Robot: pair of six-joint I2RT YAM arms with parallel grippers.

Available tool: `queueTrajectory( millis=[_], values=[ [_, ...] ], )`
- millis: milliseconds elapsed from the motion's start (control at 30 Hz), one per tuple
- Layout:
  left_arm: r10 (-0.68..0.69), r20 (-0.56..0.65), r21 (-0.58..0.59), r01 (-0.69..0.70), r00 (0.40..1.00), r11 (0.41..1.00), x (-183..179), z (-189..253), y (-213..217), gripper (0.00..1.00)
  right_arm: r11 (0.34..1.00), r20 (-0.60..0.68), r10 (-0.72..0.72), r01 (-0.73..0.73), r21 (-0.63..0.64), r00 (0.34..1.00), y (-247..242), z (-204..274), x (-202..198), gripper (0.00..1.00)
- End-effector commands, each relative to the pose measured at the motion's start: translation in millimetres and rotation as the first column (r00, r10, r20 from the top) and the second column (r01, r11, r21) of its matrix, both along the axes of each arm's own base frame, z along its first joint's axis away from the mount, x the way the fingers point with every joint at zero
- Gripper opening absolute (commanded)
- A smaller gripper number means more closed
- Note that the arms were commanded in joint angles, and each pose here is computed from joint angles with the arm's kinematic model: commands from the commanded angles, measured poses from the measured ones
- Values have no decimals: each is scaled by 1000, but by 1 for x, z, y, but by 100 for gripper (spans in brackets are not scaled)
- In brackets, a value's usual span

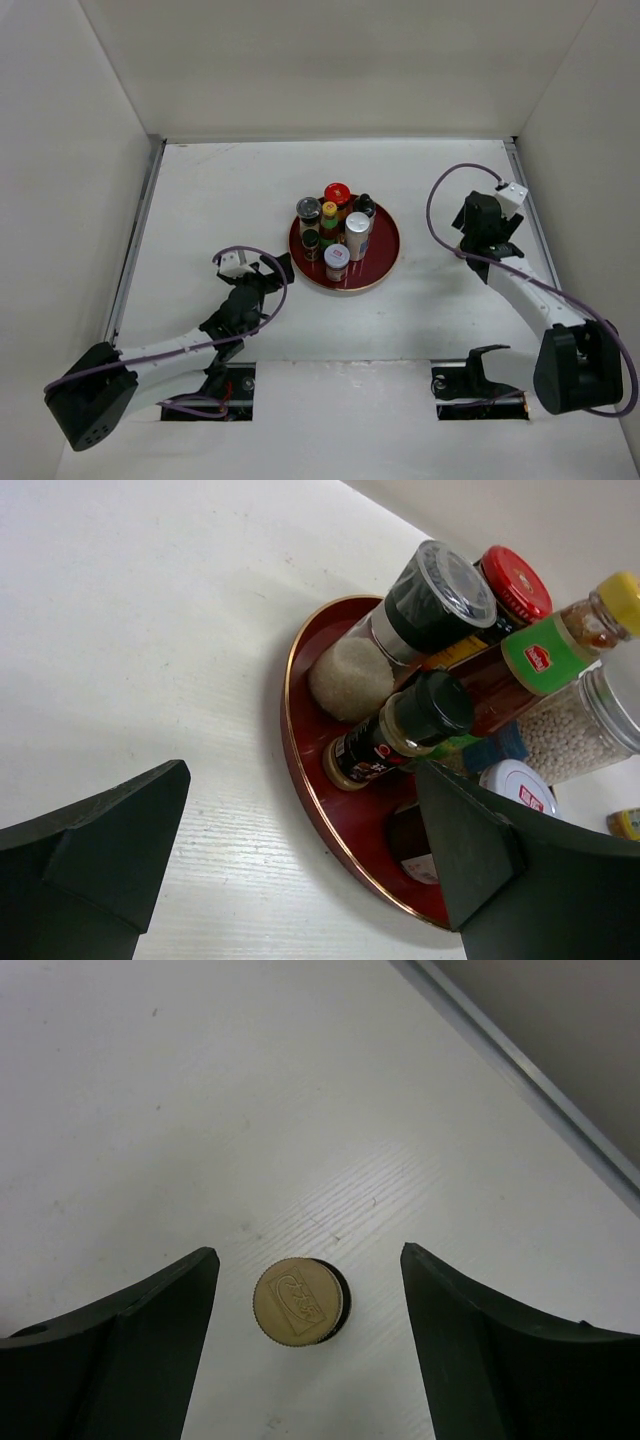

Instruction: Organize the condiment bottles

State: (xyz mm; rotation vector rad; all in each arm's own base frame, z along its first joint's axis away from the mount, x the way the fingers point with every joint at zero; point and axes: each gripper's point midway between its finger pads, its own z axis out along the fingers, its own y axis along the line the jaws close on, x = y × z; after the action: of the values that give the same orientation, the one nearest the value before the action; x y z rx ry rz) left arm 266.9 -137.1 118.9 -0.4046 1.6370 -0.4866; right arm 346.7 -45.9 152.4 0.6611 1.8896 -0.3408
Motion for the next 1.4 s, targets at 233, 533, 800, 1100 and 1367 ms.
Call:
queueTrajectory(
  millis=[233, 533, 800, 1100, 1367],
  values=[
    [78, 22, -89, -76, 997, 993, 2, 6, 18, 100, 1000, 54, -8, 8, -7, 999, 1, 14, 26, 33],
    [101, 2, -100, -101, 995, 990, 8, 1, 26, 100, 947, 240, 319, -321, -33, 917, 128, 95, 16, 29],
    [145, -59, -73, -149, 988, 986, 13, -15, 40, 100, 869, 280, 473, -494, 5, 835, 215, 75, 35, 29],
    [174, -92, -37, -178, 980, 983, 17, -26, 46, 100, 833, 211, 543, -553, -14, 813, 249, 35, 49, 37],
    [164, -118, -13, -167, 979, 986, 25, -35, 39, 100, 829, 229, 547, -560, -10, 805, 246, 40, 39, 88]
  ],
)
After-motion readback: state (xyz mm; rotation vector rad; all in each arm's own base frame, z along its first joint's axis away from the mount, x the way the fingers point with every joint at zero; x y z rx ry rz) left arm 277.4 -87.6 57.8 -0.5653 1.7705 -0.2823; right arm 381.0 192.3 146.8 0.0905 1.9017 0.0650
